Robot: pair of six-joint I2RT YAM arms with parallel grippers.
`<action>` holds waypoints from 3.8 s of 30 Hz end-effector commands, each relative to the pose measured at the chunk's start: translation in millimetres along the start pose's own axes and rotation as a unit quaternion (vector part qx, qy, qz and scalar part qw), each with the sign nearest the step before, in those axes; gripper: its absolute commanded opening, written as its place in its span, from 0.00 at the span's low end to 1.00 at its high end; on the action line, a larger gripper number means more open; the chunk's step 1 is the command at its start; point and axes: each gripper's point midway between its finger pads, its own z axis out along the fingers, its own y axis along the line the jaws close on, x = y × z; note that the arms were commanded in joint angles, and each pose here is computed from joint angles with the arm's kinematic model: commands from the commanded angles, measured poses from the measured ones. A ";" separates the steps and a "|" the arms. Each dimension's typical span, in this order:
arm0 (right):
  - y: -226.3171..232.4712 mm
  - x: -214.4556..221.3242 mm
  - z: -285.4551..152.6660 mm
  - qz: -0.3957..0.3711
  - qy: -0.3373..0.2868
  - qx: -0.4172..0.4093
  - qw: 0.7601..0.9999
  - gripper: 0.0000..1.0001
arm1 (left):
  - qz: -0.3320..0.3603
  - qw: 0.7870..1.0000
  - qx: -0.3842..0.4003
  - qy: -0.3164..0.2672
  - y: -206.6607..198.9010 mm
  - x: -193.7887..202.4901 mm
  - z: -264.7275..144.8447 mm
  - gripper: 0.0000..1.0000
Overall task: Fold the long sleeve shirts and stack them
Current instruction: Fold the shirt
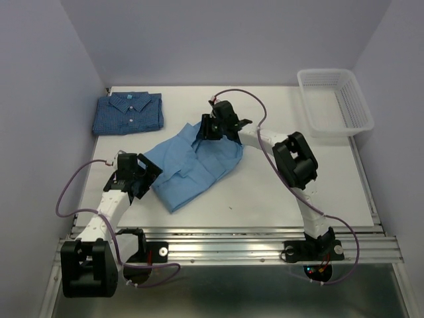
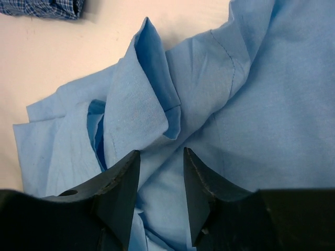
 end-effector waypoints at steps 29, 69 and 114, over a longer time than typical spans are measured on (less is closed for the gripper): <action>15.6 -27.2 -1.5 0.002 -0.048 -0.031 0.998 0.98 | 0.004 1.000 0.000 -0.016 -4.0 -11.2 1.8 0.99; 22.2 -19.5 -14.8 -0.002 -0.022 -0.009 1.000 0.01 | 0.029 0.999 0.012 -0.018 -10.6 -22.9 5.2 0.99; 18.5 -2.9 -81.6 -0.074 -0.014 -0.018 0.997 0.66 | -0.010 0.997 0.035 0.062 9.3 30.2 25.8 0.17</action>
